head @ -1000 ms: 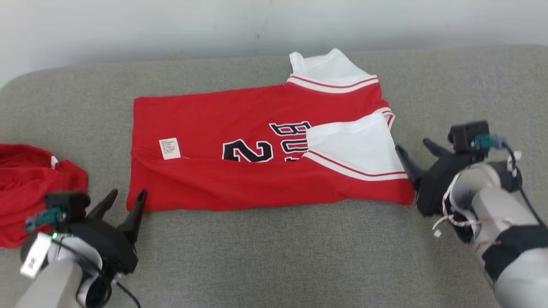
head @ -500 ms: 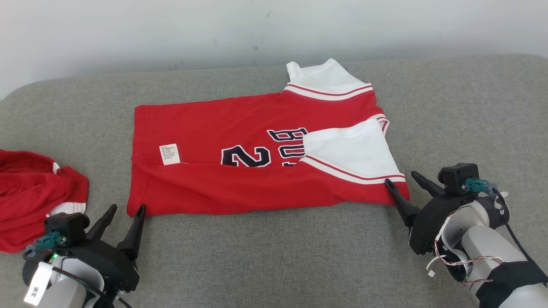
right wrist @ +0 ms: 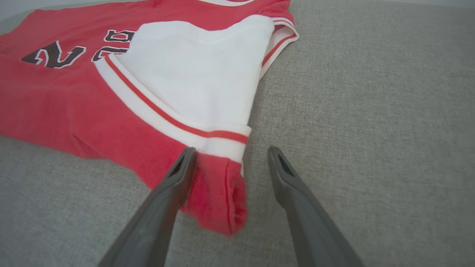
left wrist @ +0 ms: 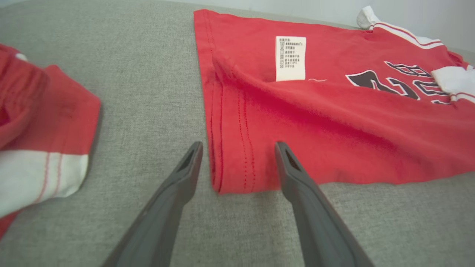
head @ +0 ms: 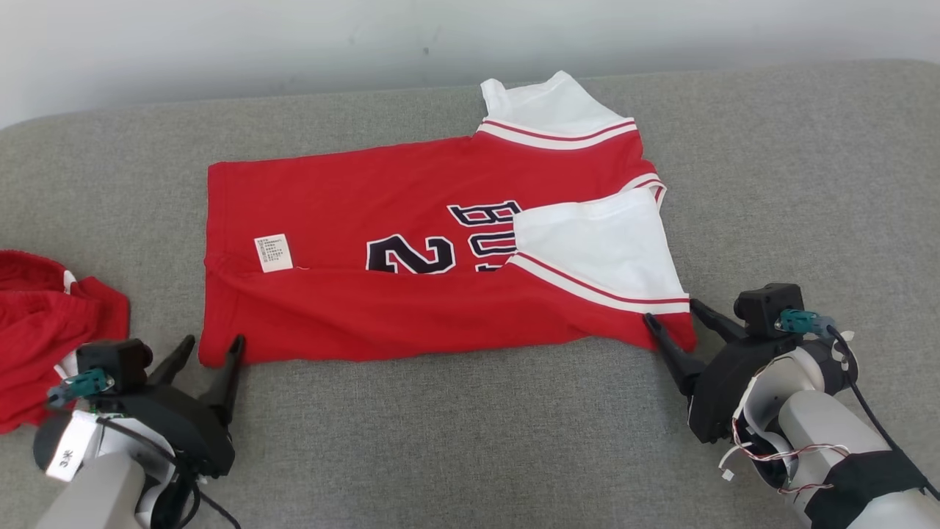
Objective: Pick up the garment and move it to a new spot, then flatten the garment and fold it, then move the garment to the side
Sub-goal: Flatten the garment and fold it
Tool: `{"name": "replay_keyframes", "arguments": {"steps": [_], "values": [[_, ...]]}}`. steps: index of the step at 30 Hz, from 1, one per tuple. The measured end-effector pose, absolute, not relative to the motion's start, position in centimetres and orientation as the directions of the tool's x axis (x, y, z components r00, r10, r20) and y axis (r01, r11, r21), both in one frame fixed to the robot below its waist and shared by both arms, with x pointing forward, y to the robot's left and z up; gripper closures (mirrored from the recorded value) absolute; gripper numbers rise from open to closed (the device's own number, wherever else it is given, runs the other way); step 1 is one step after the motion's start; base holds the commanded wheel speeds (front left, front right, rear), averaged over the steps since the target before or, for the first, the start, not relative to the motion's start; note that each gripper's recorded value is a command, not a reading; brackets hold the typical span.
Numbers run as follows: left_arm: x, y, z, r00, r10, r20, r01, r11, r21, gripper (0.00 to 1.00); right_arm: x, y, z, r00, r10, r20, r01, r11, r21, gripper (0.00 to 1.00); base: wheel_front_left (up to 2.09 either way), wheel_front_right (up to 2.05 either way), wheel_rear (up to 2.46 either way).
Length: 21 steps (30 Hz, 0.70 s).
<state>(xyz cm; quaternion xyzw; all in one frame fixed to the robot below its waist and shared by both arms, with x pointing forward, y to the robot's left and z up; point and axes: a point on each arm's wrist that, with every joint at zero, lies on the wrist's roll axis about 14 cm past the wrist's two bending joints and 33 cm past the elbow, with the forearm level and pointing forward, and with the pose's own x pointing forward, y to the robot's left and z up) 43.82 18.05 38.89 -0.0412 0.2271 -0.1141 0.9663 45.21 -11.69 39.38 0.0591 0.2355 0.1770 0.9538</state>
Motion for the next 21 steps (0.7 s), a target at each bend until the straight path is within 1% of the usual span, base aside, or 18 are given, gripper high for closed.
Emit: {"name": "replay_keyframes", "arguments": {"steps": [1,2,7,8,9,10,11,12,21], "values": [[43.8,18.1,38.9,0.871,-0.239,-0.429,0.202,0.971,-0.132,0.0,45.2,-11.7,39.4,0.826,0.366,-0.428,-0.31,0.93,0.196,0.0,0.0,0.0,0.0],[43.3,18.1,37.9,0.853,-0.234,-0.466,0.191,0.972,-0.137,0.0,45.0,-11.5,39.1,0.819,0.369,-0.439,-0.312,0.929,0.2,0.0,0.0,0.0,0.0],[42.9,17.9,37.0,0.834,-0.237,-0.498,0.18,0.971,-0.16,0.0,44.9,-11.2,38.6,0.807,0.375,-0.456,-0.313,0.927,0.208,0.0,0.0,0.0,0.0],[42.9,17.9,37.0,0.834,-0.236,-0.499,0.176,0.971,-0.165,0.2,44.8,-11.2,38.6,0.805,0.377,-0.458,-0.314,0.926,0.209,0.01,0.0,0.0,0.0],[42.9,17.8,36.8,0.829,-0.235,-0.507,0.171,0.97,-0.171,0.55,44.8,-11.2,38.6,0.804,0.377,-0.459,-0.313,0.926,0.212,0.3,0.0,0.0,0.0],[42.9,17.8,36.9,0.829,-0.234,-0.508,0.167,0.97,-0.175,0.71,44.8,-11.1,38.5,0.802,0.378,-0.463,-0.312,0.925,0.215,0.58,0.0,0.0,0.0],[43.1,17.8,36.9,0.831,-0.232,-0.506,0.16,0.97,-0.182,0.93,44.8,-11.1,38.5,0.8,0.38,-0.465,-0.314,0.925,0.216,0.83,0.0,0.0,0.0],[43.2,17.8,36.9,0.83,-0.232,-0.507,0.156,0.97,-0.188,1.0,44.8,-11.0,38.5,0.798,0.382,-0.465,-0.316,0.924,0.216,1.0,0.0,0.0,0.0],[42.9,17.1,36.9,0.818,-0.248,-0.519,0.177,0.967,-0.183,1.0,44.6,-10.5,38.8,0.791,0.397,-0.466,-0.324,0.917,0.231,1.0,0.0,0.0,0.0]]}}
